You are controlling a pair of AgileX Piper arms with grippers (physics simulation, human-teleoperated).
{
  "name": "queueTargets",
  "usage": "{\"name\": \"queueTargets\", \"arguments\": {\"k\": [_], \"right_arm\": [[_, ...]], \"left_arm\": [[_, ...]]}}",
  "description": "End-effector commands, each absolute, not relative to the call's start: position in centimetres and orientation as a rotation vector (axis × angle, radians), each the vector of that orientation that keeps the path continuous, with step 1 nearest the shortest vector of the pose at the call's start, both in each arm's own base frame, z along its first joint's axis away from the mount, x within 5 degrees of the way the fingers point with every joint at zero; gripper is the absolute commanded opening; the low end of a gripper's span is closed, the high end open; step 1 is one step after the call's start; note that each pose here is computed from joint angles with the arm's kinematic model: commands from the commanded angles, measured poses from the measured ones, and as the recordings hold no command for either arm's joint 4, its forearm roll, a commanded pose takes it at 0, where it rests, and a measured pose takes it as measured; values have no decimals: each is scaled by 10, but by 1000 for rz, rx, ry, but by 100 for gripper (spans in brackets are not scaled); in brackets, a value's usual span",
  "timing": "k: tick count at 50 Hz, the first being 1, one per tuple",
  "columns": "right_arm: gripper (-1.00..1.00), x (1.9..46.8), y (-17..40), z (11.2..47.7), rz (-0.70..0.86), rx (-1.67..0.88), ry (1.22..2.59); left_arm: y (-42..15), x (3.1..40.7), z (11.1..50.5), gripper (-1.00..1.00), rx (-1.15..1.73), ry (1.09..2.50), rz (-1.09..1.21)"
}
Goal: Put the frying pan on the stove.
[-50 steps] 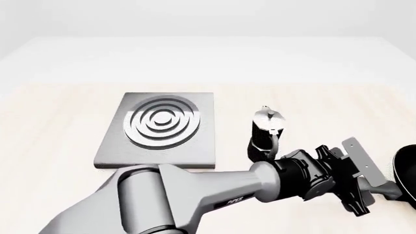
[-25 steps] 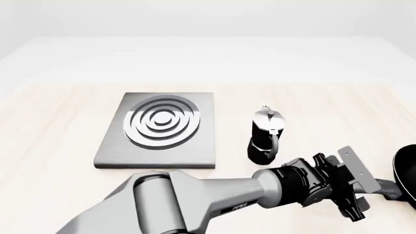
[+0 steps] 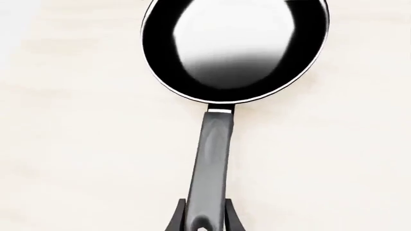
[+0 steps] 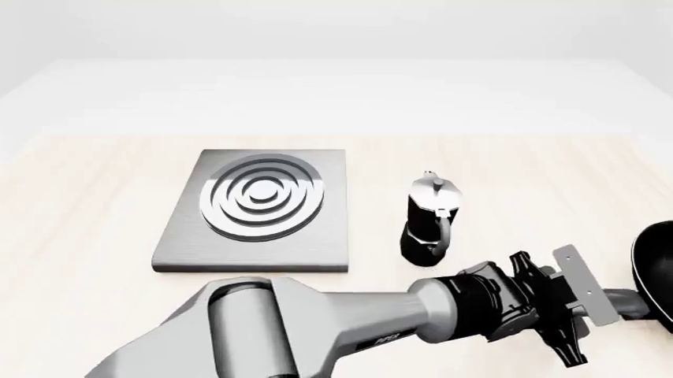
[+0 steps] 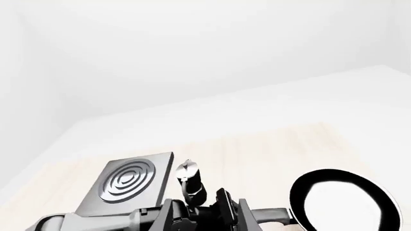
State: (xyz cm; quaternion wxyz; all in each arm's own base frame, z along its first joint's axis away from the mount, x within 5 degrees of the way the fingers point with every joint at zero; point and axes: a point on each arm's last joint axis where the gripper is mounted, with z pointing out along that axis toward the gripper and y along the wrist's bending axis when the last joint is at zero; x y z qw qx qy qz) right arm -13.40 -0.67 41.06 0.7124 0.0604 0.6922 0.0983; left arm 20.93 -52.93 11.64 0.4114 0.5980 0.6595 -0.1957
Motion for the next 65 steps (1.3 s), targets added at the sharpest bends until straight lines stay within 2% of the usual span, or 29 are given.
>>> {"name": "queueTargets", "arguments": {"k": [1, 9, 16, 31, 50, 65], "right_arm": [[100, -131, -7, 408, 208, 126, 1548], [100, -132, -6, 408, 200, 119, 1545], [100, -132, -6, 409, 193, 113, 1543], [100, -133, -7, 409, 186, 105, 1539], [100, -136, -7, 411, 168, 87, 1529], [100, -138, -6, 412, 149, 71, 1520]], "left_arm": [[-518, 218, 161, -100, 1430, 1634, -530], [-500, 200, 201, -100, 1408, 1566, -562], [-488, 207, 229, -100, 1355, 1544, -570], [-462, 217, 258, -100, 1281, 1533, -569], [-408, 238, 318, -100, 1181, 1530, -520], [-372, 249, 336, -100, 1143, 1553, -467]]}}
